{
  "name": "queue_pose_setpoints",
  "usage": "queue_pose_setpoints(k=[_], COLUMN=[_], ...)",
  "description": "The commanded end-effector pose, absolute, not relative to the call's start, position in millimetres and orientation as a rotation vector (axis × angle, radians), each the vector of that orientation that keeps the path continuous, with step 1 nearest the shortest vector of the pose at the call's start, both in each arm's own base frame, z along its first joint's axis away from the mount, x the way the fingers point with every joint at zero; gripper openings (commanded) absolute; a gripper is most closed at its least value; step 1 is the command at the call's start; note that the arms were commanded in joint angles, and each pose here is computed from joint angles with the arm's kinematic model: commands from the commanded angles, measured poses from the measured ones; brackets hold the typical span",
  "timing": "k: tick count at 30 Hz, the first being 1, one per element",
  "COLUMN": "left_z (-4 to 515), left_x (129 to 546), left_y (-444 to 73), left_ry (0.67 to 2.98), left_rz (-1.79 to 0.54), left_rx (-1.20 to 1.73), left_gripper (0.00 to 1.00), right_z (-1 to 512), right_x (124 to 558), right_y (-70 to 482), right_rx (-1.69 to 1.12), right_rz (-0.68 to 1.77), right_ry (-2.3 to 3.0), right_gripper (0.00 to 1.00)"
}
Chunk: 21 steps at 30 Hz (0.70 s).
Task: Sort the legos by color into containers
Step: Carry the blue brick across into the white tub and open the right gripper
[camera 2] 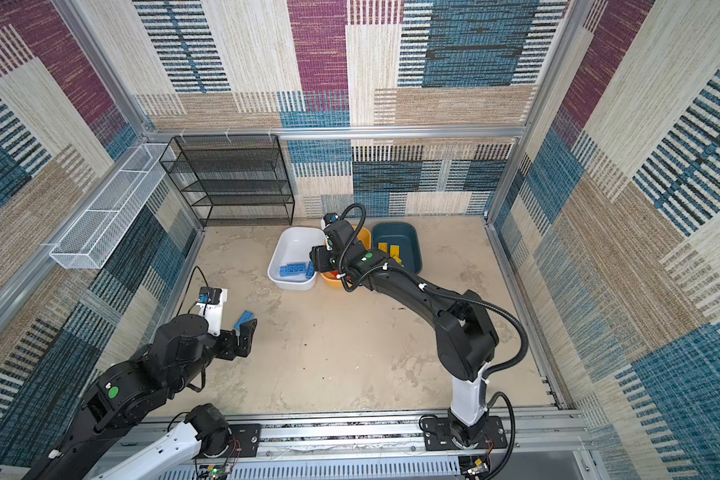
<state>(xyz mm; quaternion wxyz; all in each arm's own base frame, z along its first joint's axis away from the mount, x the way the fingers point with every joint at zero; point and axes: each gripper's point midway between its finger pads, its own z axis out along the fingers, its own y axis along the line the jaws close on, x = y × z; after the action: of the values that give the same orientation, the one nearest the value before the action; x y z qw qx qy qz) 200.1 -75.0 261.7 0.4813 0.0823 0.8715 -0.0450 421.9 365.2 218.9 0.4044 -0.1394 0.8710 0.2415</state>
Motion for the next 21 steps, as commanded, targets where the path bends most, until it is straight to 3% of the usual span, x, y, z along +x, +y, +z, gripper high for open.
queue_pose_setpoints(k=[1, 11, 21], left_z=[266.0, 273.5, 273.8], left_x=[201.1, 195.9, 195.0], left_y=[-77.4, -67.6, -70.8], left_ry=[2.099, 2.067, 2.062], left_rz=[-0.118, -0.126, -0.150], left_rx=[0.226, 0.178, 0.192], left_gripper=[0.98, 0.98, 0.98], right_z=[223.9, 187.0, 155.9], right_x=[431.3, 449.2, 475.1], right_y=[395.9, 477.4, 491.9], right_rx=[-0.404, -0.520, -0.475], right_rz=[0.659, 0.664, 0.602], right_ry=[2.136, 2.121, 2.163], right_gripper=[0.57, 0.56, 0.57])
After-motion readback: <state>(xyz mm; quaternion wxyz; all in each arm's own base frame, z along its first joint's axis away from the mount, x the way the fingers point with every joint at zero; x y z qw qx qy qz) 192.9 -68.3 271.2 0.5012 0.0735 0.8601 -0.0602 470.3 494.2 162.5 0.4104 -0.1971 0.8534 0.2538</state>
